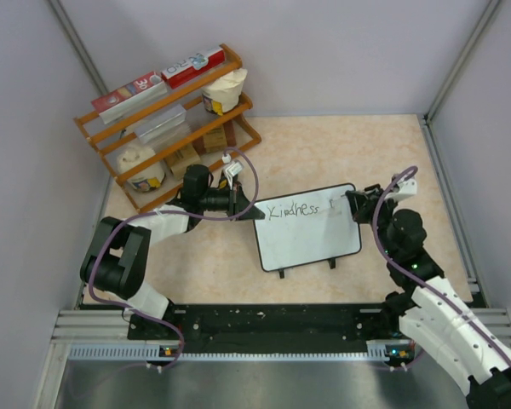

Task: Write a sentence on the whiteboard
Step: Write on the whiteboard with the whiteboard.

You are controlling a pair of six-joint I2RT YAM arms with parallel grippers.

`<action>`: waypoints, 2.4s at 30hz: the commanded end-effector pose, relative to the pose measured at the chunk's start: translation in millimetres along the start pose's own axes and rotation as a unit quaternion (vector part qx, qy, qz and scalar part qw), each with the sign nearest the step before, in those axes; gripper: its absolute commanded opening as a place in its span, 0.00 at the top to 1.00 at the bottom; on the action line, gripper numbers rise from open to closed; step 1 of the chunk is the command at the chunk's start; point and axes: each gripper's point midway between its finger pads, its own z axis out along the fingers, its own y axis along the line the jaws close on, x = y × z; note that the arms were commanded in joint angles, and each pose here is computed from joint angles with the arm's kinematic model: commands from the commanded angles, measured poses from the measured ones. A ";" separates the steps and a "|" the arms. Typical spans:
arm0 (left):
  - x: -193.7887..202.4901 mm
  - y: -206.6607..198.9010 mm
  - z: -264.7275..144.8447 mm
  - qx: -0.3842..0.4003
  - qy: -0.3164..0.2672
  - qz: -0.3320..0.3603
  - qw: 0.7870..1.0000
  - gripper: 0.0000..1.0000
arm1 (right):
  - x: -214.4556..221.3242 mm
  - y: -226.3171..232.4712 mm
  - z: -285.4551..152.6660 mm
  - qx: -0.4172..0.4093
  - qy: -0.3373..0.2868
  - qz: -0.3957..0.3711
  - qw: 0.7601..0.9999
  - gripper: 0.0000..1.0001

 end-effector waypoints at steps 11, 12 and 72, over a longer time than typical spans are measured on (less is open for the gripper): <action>17.1 26.4 2.5 -0.043 0.014 0.027 0.999 1.00 | -32.8 11.4 19.1 -0.004 -0.043 0.015 0.999 1.00; 17.4 26.5 2.5 -0.043 0.015 0.027 0.999 1.00 | -29.7 8.6 19.7 0.000 -0.041 0.015 0.999 1.00; 17.6 26.2 1.5 -0.046 0.014 0.028 0.998 1.00 | 24.8 -25.5 2.8 0.042 0.012 -0.001 0.999 1.00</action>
